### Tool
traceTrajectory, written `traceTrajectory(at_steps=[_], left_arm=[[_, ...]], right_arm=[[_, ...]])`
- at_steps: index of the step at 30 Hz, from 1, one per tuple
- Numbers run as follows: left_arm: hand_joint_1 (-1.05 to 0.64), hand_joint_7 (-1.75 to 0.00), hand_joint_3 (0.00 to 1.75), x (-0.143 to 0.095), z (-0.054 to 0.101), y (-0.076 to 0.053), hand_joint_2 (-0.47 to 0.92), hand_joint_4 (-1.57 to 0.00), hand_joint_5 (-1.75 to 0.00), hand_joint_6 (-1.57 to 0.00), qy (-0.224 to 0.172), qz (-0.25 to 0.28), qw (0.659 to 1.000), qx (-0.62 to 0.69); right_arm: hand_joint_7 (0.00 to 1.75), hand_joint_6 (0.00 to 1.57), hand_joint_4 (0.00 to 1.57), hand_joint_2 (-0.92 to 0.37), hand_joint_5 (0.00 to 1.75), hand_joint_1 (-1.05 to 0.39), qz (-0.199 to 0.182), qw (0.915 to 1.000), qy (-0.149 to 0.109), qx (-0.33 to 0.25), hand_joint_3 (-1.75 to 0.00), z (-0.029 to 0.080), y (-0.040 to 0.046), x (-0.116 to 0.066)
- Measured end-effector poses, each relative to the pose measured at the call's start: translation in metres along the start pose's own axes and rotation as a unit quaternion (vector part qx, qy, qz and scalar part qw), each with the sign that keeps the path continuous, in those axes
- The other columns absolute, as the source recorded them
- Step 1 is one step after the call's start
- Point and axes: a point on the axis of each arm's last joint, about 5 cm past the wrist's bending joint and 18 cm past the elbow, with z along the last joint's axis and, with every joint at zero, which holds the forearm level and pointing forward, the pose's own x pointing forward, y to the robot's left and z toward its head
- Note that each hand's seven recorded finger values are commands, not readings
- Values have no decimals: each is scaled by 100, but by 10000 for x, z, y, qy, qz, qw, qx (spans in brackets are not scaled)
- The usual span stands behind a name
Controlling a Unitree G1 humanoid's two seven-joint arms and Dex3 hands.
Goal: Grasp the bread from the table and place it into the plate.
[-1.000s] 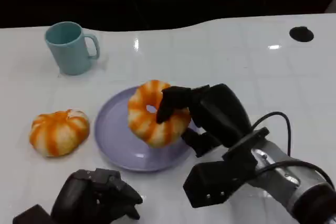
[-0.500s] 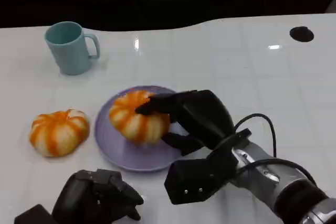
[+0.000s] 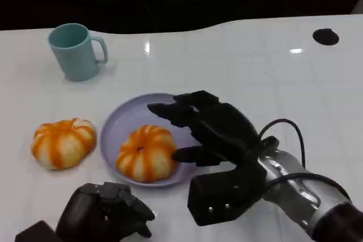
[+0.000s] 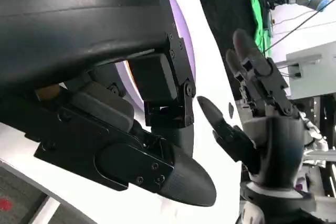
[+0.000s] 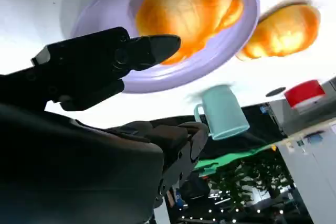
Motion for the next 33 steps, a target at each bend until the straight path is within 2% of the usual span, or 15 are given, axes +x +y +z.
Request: traceTrajectory(at_steps=[7, 12, 16, 20, 23, 26, 28, 31, 32, 33], left_arm=[[-105, -59, 0, 1, -1, -1, 89, -125, -95, -136, 10, -3, 10000, 2], [-105, -59, 0, 4, -1, -5, 89, -125, -95, -136, 6, -2, 10000, -8], [-105, -59, 0, 7, -2, -11, 89, -124, -95, -136, 4, 0, 10000, -18], [-105, -60, 0, 10, -3, -17, 89, -124, -95, -136, 9, 11, 10000, -15], [-105, -60, 0, 9, -3, -16, 89, -124, -95, -135, 16, 29, 10000, -8], [-105, -59, 0, 11, -3, -18, 89, -123, -95, -135, 10, 32, 10000, -14], [-105, -59, 0, 12, -3, -20, 89, -124, -95, -135, 9, 32, 10000, -18], [-105, -59, 0, 13, -4, -23, 89, -124, -95, -135, 10, 29, 10000, -23], [-105, -59, 0, 12, -4, -23, 89, -124, -95, -135, 11, 29, 10000, -22], [-105, -59, 0, 11, -4, -23, 89, -124, -95, -135, 12, 29, 10000, -21]], right_arm=[[7, 45, 15, -92, 68, -39, -408, 9981, -149, 431, -4, -18, -88, -223], [10, 53, 29, -92, 74, -29, -811, 9910, -222, 1041, -3, -64, -117, -461], [14, 63, 40, -92, 79, -24, -1119, 9786, -164, 1722, -8, -111, -130, -678], [17, 74, 51, -92, 84, -22, -1263, 9664, -56, 2239, -16, -155, -124, -896], [14, 84, 60, -79, 88, -16, -1349, 9549, 101, 2643, -46, -166, -138, -1047], [16, 91, 66, -77, 93, -10, -1322, 9412, 313, 3093, -55, -163, -151, -1172], [32, 95, 67, -80, 115, -8, -1312, 9302, 359, 3410, -55, -164, -158, -1237], [99, 80, 71, -84, 147, -14, -1313, 9142, 467, 3805, -51, -172, -185, -1328], [107, 78, 72, -84, 151, -14, -1297, 9107, 542, 3883, -52, -173, -193, -1355], [120, 75, 73, -79, 161, -13, -1261, 9093, 623, 3917, -62, -170, -198, -1382]])
